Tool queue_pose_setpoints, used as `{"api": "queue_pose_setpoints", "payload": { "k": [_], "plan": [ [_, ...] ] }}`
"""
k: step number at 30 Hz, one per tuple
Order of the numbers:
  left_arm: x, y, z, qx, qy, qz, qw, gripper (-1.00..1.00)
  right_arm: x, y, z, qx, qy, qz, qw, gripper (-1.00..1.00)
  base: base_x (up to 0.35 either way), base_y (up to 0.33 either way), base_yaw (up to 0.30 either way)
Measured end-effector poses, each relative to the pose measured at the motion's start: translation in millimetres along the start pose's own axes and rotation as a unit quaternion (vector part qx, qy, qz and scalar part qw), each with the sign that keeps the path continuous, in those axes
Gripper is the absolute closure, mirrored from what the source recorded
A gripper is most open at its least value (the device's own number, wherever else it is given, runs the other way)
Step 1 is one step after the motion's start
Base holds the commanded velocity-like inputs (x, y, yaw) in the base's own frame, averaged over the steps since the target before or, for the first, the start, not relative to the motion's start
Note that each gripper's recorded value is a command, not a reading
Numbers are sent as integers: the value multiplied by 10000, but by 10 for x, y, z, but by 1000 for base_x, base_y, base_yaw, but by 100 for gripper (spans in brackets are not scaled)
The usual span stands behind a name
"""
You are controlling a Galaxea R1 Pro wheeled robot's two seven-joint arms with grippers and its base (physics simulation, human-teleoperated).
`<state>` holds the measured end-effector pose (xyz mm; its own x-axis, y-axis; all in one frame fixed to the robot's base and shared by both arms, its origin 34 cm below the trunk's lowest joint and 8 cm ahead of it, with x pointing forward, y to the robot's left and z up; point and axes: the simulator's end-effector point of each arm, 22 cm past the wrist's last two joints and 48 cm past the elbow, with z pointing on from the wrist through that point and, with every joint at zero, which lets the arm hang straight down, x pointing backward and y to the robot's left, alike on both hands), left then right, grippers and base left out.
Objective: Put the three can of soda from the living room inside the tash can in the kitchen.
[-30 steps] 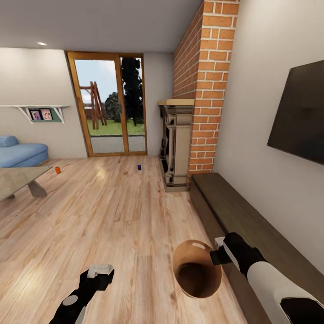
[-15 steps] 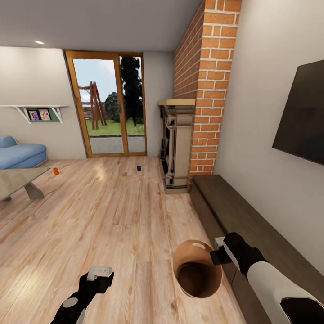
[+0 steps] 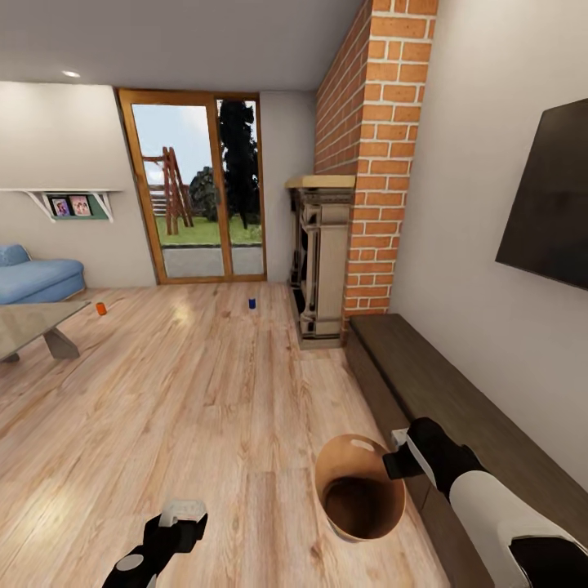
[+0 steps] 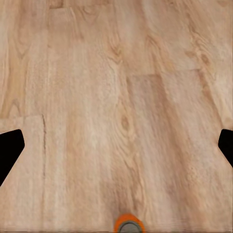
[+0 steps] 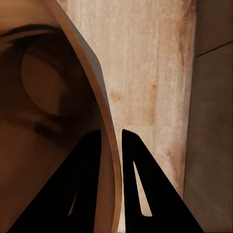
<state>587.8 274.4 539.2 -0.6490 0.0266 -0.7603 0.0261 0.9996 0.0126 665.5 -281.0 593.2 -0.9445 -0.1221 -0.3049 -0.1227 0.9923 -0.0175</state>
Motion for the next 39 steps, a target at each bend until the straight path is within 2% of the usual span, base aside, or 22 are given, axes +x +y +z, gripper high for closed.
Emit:
{"api": "queue_pose_setpoints", "payload": {
  "k": [1, 2, 4, 8, 12, 19, 25, 28, 30, 32, 39],
  "plan": [
    [55, -8, 13, 6, 49, -10, 10000, -100, -14, -18, -22, 21, 44, 19, 10000, 100, 0, 0, 0],
    [169, -22, 25, 14, 230, -32, 9997, -100, -60, -42, -85, 59, 87, 38, 9999, 100, 0, 0, 0],
    [271, -28, 43, 15, 371, -46, 9993, -100, -159, -73, -164, 106, 24, 61, 9999, 100, 0, 0, 0],
    [403, -37, 87, 19, 492, -57, 9988, -100, -265, -84, -269, 141, -23, 107, 9998, 100, 0, 0, 0],
    [513, -49, 136, 25, 560, -65, 9984, -100, -352, -90, -272, 171, -180, 84, 9997, 100, 0, 0, 0],
    [785, -96, 212, 48, 839, -96, 9964, -100, -331, -86, -139, 182, -226, 63, 9996, 100, 0, 0, 0],
    [953, -129, 285, 62, 954, -113, 9954, -100, -261, -82, 8, 185, -194, 55, 9996, 100, 0, 0, 0],
    [1061, -142, 370, 68, 1094, -126, 9939, -100, -224, -79, 80, 186, -179, 51, 9997, 100, 0, 0, 0],
    [1171, -164, 508, 76, 1364, -163, 9905, -100, -201, -77, 126, 187, -170, 49, 9997, 100, 0, 0, 0],
    [1234, -168, 582, 71, 1481, -190, 9888, -100, -177, -74, 171, 190, -163, 44, 9997, 100, 0, 0, 0],
    [1410, -171, 702, 62, 1609, -218, 9867, -100, -97, -52, 324, 176, -145, 41, 9997, 100, 0, 0, 0]
  ]
}}
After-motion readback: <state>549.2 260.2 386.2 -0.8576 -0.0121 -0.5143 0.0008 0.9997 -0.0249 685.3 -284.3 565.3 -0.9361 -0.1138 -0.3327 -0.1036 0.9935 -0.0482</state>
